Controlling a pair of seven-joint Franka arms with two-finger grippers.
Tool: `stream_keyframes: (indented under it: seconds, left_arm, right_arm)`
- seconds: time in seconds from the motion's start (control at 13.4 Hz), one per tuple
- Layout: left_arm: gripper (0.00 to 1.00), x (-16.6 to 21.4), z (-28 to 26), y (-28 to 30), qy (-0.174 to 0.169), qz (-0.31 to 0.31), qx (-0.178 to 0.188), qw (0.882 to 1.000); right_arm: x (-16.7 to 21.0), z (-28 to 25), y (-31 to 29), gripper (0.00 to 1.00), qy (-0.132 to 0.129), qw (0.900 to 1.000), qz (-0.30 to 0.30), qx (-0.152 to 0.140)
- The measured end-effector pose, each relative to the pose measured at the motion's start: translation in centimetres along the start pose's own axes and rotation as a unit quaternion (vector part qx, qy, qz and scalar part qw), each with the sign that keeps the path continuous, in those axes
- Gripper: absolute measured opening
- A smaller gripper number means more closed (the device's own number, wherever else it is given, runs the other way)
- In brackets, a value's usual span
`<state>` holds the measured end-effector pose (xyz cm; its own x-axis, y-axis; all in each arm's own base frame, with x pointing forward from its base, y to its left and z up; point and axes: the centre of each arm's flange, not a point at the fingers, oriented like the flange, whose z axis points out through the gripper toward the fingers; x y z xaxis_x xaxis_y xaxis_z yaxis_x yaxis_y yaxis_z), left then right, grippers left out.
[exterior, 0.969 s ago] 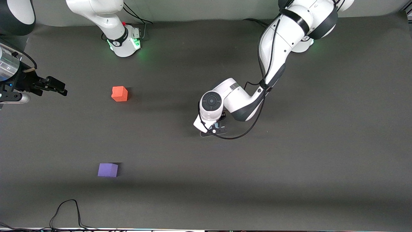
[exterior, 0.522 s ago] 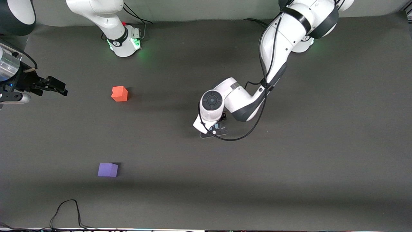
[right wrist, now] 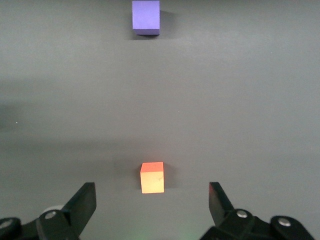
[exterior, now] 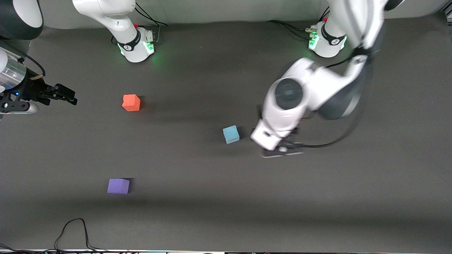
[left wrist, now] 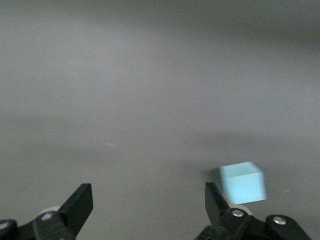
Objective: Place blue block between orange and purple blocks
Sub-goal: 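Withdraw the left gripper while the right gripper reaches toward the cube, then lower the right gripper onto the light-blue cube and close it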
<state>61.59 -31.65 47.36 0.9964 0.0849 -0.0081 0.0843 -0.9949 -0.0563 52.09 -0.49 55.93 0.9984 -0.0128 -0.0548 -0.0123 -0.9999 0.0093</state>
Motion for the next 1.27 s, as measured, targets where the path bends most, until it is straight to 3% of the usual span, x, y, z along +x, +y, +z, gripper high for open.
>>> stream_keyframes:
  seconds: [0.37,0.75,0.97,1.27]
  left_arm:
    - [1.0,2.7,-4.8,-14.7,-0.031,0.024,0.046,0.998]
    - [1.0,3.7,-6.0,-27.3,-0.063,0.038,0.027,0.997]
    - [1.0,2.9,-5.8,-33.6,-0.072,0.029,0.021,0.997]
    - [1.0,-0.4,-5.4,-34.5,-0.071,0.02,0.011,0.997]
  right_arm:
    - [0.5,1.3,-6.8,1.0,-0.002,0.998,-0.061,-0.008]
    - [2.0,3.4,-15.6,1.0,0.012,0.99,-0.14,-0.006]
    - [4.0,5.6,-22.5,1.0,0.027,0.991,-0.127,0.019]
    - [3.8,9.6,-31.4,1.0,0.036,0.99,-0.119,0.069]
